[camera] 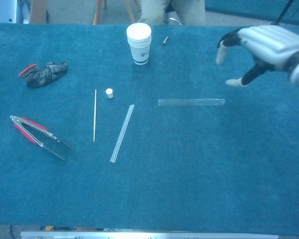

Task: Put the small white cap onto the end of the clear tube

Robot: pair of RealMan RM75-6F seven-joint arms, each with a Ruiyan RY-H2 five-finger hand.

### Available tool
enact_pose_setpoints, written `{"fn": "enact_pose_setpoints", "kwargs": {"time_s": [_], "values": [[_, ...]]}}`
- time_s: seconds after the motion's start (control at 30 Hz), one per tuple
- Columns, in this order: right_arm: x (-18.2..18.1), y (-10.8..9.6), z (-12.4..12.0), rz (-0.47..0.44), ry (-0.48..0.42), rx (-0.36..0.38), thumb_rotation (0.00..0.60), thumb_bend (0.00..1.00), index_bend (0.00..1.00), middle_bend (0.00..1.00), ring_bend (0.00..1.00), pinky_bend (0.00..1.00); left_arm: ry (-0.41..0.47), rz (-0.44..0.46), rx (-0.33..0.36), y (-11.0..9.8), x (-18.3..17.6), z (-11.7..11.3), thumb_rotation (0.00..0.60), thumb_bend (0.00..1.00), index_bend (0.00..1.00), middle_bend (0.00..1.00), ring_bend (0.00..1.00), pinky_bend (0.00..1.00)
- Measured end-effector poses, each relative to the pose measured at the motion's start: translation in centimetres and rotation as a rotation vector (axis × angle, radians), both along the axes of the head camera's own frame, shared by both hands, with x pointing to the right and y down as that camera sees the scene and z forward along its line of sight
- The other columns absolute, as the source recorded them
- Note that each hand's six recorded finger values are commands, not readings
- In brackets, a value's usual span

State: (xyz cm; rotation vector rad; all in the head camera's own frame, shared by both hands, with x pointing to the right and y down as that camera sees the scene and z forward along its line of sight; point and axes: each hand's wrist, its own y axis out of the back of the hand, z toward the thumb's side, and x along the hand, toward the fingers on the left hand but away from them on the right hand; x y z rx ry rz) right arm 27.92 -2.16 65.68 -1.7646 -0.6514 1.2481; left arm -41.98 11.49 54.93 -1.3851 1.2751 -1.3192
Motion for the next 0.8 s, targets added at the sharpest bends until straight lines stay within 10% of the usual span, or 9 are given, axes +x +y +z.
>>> {"fn": "enact_pose_setpoints", "kwargs": {"time_s": [0.8], "values": [[-6.0,0.3,8.3,-0.109,0.245,-0.004,0.6,0.17,0.48,0.25,0.15,0.22,0.029,0.016,0.01,0.7,0.0,0.1,0.6,0.34,0.29,0.06,0.0,0.02]]}}
